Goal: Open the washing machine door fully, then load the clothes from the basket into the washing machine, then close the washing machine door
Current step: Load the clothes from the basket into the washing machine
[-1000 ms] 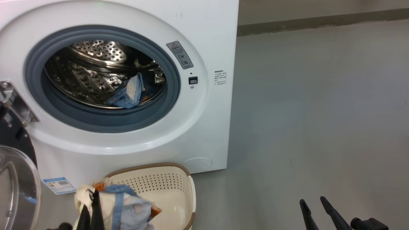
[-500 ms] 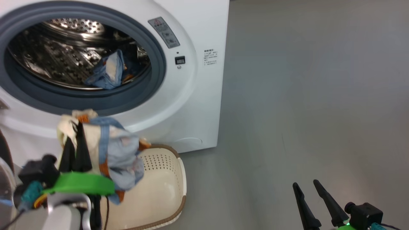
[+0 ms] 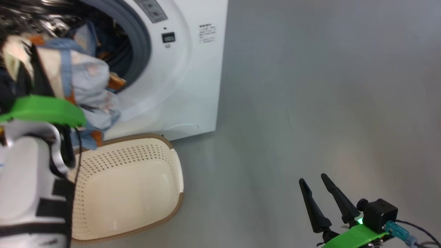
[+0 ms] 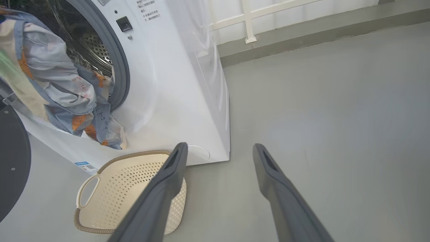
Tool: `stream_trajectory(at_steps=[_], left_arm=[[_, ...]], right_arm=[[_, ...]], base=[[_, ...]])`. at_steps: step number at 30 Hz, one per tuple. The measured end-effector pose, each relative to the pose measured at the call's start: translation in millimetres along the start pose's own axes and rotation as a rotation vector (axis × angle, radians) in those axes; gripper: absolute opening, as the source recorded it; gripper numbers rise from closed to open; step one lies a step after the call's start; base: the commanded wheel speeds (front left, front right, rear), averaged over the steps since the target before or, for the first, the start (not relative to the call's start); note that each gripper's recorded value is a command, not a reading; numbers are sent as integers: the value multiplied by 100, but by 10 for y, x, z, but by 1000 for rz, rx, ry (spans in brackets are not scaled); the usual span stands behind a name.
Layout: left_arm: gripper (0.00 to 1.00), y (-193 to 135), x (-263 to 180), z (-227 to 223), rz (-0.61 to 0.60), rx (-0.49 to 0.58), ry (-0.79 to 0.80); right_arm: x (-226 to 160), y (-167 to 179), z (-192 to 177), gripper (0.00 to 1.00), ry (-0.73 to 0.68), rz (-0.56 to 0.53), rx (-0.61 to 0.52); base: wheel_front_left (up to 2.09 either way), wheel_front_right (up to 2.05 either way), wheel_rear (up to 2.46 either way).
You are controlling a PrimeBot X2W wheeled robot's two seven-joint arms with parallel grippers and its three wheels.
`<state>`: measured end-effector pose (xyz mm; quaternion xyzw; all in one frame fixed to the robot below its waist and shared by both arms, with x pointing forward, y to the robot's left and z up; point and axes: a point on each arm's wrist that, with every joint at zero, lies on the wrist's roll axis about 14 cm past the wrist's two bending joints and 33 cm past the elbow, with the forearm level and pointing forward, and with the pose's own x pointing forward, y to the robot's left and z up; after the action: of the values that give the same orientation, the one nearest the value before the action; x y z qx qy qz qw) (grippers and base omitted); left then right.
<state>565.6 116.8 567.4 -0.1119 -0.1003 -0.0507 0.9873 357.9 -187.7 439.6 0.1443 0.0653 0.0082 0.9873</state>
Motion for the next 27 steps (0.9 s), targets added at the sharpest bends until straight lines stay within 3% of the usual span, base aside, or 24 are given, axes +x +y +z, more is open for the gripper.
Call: stream_trajectory(at_steps=[18,27], left_arm=[[0,57,894,-703,50,12,106],[0,303,1217,-1037,117,-1,139]], right_arm=[[16,-338,-310,100,116,-98,-21],[-3,-469,-539,100,197,-138,-28]], base=[[0,0,0],[0,0,0]])
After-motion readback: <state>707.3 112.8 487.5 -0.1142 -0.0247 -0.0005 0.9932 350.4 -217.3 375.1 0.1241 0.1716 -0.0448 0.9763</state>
